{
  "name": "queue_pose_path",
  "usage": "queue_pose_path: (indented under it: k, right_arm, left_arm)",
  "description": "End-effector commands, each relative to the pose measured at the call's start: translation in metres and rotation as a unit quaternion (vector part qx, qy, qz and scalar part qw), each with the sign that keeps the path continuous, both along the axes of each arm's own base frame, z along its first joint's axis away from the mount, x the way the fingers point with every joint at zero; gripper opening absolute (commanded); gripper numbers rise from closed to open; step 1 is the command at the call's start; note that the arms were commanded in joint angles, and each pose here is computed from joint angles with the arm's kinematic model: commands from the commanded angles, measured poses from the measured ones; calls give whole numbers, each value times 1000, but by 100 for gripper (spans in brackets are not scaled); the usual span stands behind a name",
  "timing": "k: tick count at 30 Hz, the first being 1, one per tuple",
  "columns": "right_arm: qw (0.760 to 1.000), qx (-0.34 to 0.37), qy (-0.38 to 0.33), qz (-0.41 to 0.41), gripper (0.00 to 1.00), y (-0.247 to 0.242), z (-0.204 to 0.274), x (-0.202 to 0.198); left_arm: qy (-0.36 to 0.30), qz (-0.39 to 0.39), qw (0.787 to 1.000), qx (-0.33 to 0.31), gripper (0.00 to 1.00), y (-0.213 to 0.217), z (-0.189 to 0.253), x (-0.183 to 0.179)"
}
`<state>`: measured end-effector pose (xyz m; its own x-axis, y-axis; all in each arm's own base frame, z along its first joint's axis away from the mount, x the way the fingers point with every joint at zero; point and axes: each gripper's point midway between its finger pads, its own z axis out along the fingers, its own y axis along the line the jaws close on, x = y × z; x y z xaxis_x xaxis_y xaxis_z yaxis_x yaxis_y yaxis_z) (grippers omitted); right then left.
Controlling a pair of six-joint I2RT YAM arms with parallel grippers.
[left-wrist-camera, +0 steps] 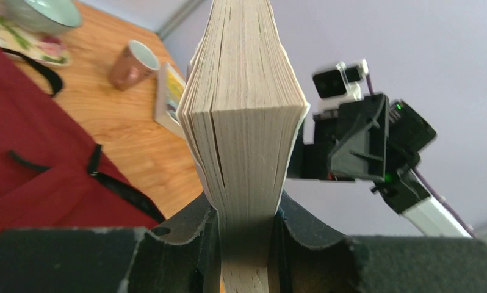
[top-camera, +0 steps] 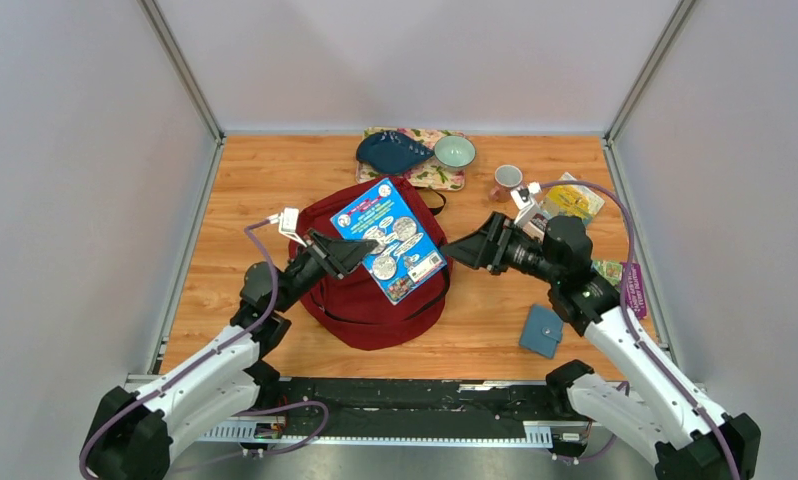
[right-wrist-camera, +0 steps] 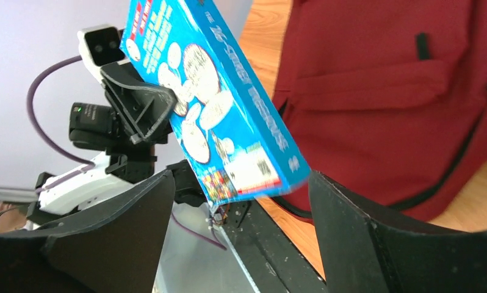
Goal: Pack the student bag
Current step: Pick up the book from the center of the board.
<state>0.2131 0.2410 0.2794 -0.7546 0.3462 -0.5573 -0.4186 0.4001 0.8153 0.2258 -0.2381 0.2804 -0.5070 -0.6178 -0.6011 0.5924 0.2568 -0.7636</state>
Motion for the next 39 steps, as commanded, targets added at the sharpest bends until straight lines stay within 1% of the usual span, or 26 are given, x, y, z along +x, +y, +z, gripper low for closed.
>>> queue_pose_path:
  k: [1, 2, 4, 5, 6, 9, 11, 14, 17, 18, 25, 31, 34, 37, 38, 39]
  right_arm:
    - [998, 11, 19, -52, 83, -12, -19, 1]
    - [998, 19, 40, -48, 83, -10, -36, -3]
    - [997, 63, 36, -37, 83, -2, -27, -8]
    - [996, 64, 46, -36, 84, 0, -39, -11]
    - [996, 68, 49, -37, 84, 2, -40, -12]
    - [995, 84, 35, -42, 84, 13, -34, -12]
    - [995, 98, 27, -24, 84, 24, -25, -19]
    - [992, 121, 18, -18, 84, 32, -12, -17]
    - [990, 140, 3, -9, 84, 37, -1, -14]
    - [991, 136, 12, -9, 84, 41, -5, -11]
    - [987, 163, 5, -2, 85, 59, 6, 2]
    - [981, 192, -10, 20, 84, 75, 19, 0]
    - [980, 198, -17, 26, 82, 81, 24, -1]
    - [978, 204, -19, 27, 77, 85, 28, 0]
    - [978, 207, -16, 26, 71, 86, 28, 1]
    - [978, 209, -15, 25, 68, 87, 28, 3]
  left_arm:
    - [-57, 107, 991, -54, 0, 36, 29, 10]
    - [-57, 126, 988, -71, 0, 43, 32, 13]
    - [-52, 138, 985, -86, 0, 49, 31, 13]
    - [-54, 144, 983, -101, 0, 53, 36, 13]
    - [-54, 143, 983, -106, 0, 53, 37, 13]
    - [-47, 134, 981, -131, 0, 52, 43, 13]
    - [-48, 125, 979, -156, 0, 53, 50, 9]
    - [-51, 115, 976, -175, 0, 51, 54, 6]
    - [-55, 104, 976, -184, 0, 48, 55, 1]
    - [-53, 101, 976, -185, 0, 47, 54, 1]
    - [-48, 93, 969, -222, 0, 49, 61, -2]
    - [-44, 87, 969, -226, 0, 45, 60, -2]
    - [-42, 81, 970, -227, 0, 41, 59, -3]
    - [-40, 77, 970, -229, 0, 38, 58, -4]
    - [-40, 76, 970, -229, 0, 38, 57, -4]
    - [-39, 76, 970, -229, 0, 37, 56, -4]
